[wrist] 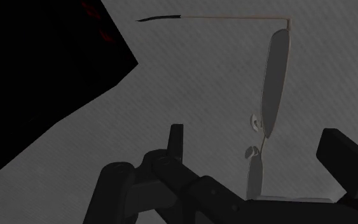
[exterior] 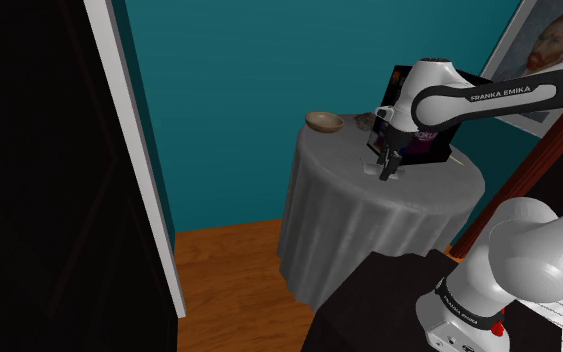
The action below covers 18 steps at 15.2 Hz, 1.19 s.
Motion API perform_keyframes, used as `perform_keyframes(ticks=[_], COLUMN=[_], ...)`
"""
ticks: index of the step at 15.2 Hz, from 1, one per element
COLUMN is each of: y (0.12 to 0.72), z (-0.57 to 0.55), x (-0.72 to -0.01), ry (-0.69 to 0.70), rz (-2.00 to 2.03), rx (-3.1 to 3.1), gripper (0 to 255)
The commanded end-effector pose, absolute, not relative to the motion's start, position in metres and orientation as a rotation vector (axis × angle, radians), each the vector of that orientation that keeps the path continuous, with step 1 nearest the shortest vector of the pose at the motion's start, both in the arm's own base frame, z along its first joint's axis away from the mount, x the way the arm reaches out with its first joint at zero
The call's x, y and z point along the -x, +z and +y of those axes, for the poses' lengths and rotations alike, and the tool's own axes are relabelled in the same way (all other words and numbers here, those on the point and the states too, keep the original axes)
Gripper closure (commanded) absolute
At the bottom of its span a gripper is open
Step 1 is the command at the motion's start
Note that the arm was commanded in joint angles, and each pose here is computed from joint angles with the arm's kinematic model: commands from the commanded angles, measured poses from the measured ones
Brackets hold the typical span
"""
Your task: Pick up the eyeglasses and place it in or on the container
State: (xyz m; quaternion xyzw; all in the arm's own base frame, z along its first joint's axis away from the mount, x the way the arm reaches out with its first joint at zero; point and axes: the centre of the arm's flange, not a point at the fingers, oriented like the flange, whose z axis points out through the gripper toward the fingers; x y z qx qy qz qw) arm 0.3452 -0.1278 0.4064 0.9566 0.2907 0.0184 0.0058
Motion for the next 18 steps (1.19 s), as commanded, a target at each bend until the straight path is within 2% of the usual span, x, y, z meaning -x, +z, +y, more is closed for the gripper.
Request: perform_keyframes(ticks=[1,2,11,18], y=[0.406,0.406,0.406,0.443], z=[-0.128,-0.128,-0.128,-0.128], x=[-0.345,-0.345,-0.345,-0.345], ry=[0.057,0.057,0.058,0.058], rz=[0.910,0.910,0.910,0.910], rx=[-2.994,-2.994,-2.994,-2.994], gripper=[0,255,255,255])
